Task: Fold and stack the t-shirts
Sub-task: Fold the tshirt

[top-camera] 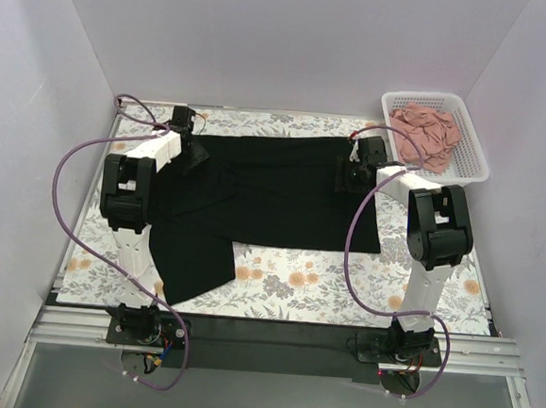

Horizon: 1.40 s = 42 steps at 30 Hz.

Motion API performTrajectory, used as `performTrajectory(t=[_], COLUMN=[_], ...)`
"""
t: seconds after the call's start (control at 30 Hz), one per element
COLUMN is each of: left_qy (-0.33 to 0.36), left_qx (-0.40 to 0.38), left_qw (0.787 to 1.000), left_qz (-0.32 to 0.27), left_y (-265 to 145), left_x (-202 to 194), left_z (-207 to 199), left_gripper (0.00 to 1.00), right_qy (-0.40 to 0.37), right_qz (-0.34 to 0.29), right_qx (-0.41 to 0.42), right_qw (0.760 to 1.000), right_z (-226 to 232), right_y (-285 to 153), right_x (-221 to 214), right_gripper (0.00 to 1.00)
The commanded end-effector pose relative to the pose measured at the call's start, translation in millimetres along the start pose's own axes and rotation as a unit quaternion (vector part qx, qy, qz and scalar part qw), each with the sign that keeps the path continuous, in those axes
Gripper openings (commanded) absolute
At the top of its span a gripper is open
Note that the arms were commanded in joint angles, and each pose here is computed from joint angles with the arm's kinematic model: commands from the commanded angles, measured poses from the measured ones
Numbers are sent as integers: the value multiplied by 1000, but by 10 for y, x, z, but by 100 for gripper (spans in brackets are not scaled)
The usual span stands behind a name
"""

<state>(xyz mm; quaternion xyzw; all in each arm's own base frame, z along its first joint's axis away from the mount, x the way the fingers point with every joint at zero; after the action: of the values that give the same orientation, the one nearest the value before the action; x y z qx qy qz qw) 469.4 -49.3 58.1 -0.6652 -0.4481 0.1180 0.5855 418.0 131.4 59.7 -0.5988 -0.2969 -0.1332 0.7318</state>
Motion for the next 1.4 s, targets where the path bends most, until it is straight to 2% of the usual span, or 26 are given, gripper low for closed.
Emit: performTrajectory(t=[0.0,0.1,0.2,0.33,0.53,0.67,0.83,0.9,1.03,1.17,1.37], left_qy=[3,3,4,4,3,-8,-14,-16,-34,-45,-74], left_qx=[6,-2,-8,-24,-19,11,34,58,78,74,109], left_qw=[1000,1000,1000,997,991,990,992,992,991,992,987], left_qz=[21,11,-26,-80,-135,-138,-119,-107,-102,-94,-88], left_y=[301,188,-102,-695,-1423,-1663,-1702,-1624,-1542,-1412,-1191], left_x=[-95,6,175,337,285,-1,-344,-496,-597,-578,-448], left_z=[-27,-113,-154,-90,338,835,1268,1475,1711,1763,2046], left_gripper=[47,53,56,58,61,61,62,66,67,67,62], right_qy=[5,4,6,14,32,44,47,50,45,41,38], right_qz=[7,-9,-23,-49,-60,-59,-60,-58,-65,-57,-54], right_qx=[-5,-1,8,30,17,22,35,38,35,37,44], right_qw=[1000,1000,1000,998,998,997,996,996,996,997,997], right_z=[-184,-188,-149,-39,1,55,142,155,150,149,166], right_y=[129,55,-86,-371,-842,-1124,-1331,-1371,-1464,-1437,-1412], right_x=[17,137,230,332,207,-39,-370,-489,-683,-800,-841], right_gripper=[71,71,72,73,73,73,73,73,73,73,73])
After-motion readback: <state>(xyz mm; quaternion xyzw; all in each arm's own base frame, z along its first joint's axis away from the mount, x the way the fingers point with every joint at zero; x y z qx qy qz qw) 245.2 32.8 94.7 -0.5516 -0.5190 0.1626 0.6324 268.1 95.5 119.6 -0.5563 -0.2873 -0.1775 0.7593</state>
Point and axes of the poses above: each gripper's point midway between its finger pads, its own y axis out along the fingers, its own z axis along the line the jaws close on, x = y × z, the point moved 4 cm from there along -y, back along the fingers, and after that the axes turned 6 degrees about -y, right-handed, at the moved point
